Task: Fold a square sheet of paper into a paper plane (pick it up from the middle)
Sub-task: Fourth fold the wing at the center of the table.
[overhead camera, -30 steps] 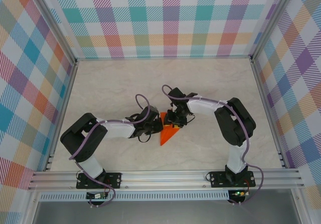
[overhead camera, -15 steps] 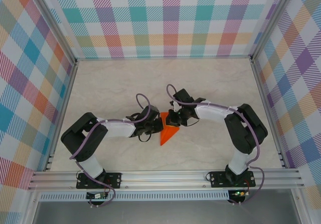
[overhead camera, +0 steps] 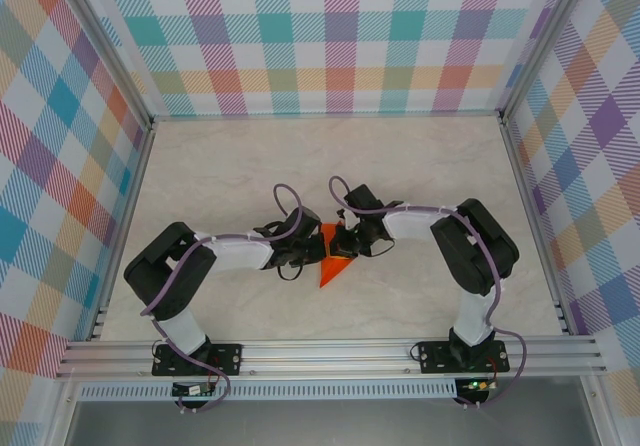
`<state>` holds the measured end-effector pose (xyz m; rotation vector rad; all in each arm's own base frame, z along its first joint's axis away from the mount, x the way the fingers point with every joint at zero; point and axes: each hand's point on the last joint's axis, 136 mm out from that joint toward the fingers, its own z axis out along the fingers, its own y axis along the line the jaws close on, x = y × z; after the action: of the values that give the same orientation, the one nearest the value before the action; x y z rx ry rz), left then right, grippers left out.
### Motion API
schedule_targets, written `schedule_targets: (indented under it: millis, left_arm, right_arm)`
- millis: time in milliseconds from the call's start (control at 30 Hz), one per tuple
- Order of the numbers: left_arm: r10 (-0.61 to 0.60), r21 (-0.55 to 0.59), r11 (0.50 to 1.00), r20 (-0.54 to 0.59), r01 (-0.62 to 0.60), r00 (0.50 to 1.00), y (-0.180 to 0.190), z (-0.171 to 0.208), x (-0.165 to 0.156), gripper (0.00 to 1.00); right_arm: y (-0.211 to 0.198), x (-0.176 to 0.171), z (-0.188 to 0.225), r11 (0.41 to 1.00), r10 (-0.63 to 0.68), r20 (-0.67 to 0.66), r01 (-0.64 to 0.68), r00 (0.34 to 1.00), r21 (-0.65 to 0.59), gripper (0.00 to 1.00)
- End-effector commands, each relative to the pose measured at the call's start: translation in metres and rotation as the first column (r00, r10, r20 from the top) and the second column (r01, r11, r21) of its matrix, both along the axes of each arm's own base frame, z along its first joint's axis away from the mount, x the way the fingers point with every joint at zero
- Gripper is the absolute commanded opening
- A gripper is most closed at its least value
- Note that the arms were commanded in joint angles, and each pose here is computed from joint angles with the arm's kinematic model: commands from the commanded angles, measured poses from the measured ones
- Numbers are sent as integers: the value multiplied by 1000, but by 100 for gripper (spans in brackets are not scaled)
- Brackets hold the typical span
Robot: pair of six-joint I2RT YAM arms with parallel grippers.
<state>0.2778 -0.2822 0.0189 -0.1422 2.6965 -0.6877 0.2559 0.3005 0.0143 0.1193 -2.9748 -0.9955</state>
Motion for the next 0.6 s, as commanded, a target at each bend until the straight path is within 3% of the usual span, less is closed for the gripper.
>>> schedule_targets:
  millis: [0, 133, 367, 567]
  left_arm:
    - [32, 207, 978, -136, -3, 990, 39, -47, -28, 0]
    - [35, 226, 974, -145, -1, 989, 42, -50, -30, 0]
    - [19, 223, 975, -142, 14, 990, 39, -48, -30, 0]
    - [9, 223, 975, -135, 22, 991, 37, -46, -29, 0]
  right_arm:
    - [-23, -14, -26, 997, -4, -30, 2, 1000, -74, 2]
    - [-31, -15, -26, 999, -29, -32, 28, 999, -35, 2]
    - [-13, 11, 28, 995, -41, 106, 30, 994, 98, 2]
    - [1, 22, 18, 993, -14, 88, 4, 996, 121, 2]
